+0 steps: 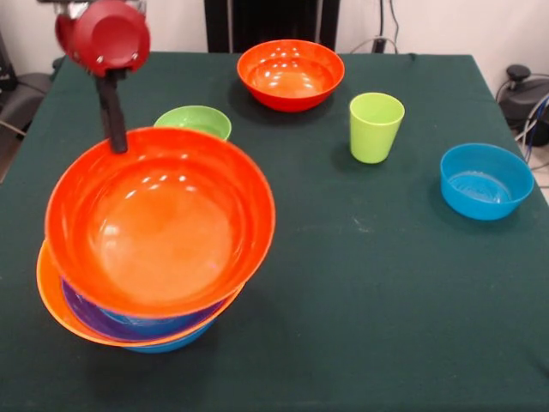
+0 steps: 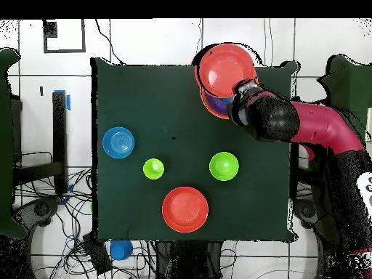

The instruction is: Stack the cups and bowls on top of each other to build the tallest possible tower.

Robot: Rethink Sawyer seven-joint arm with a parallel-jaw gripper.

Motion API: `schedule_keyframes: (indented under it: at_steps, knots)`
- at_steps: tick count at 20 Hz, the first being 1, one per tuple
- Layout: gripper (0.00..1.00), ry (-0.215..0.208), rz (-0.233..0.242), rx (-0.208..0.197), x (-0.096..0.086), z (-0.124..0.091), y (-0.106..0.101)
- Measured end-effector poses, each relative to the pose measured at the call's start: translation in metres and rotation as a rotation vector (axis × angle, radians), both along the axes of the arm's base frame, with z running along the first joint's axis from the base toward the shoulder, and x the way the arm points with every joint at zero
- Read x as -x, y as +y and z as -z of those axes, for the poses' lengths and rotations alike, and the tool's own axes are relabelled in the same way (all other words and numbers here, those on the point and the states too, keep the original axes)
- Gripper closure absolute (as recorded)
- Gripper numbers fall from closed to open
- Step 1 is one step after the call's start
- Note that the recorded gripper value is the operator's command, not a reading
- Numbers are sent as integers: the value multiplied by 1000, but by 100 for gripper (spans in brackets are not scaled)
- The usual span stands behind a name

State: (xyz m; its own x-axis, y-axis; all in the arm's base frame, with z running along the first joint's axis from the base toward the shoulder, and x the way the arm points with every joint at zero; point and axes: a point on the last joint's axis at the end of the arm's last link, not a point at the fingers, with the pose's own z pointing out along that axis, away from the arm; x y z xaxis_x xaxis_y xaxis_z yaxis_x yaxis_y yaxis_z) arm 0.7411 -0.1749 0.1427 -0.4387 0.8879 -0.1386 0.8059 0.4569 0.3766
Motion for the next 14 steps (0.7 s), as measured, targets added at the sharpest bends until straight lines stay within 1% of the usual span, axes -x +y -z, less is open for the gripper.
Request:
schedule_keyframes:
  at_steps: [3,7,12,14]
  knots:
    - [100,-40,2,1,1,18,-9]
    - [100,-68,-1,4,5,40,-16]
    - [100,-93,-25,12,10,62,-11]
    - [100,-98,-33,16,12,68,-9]
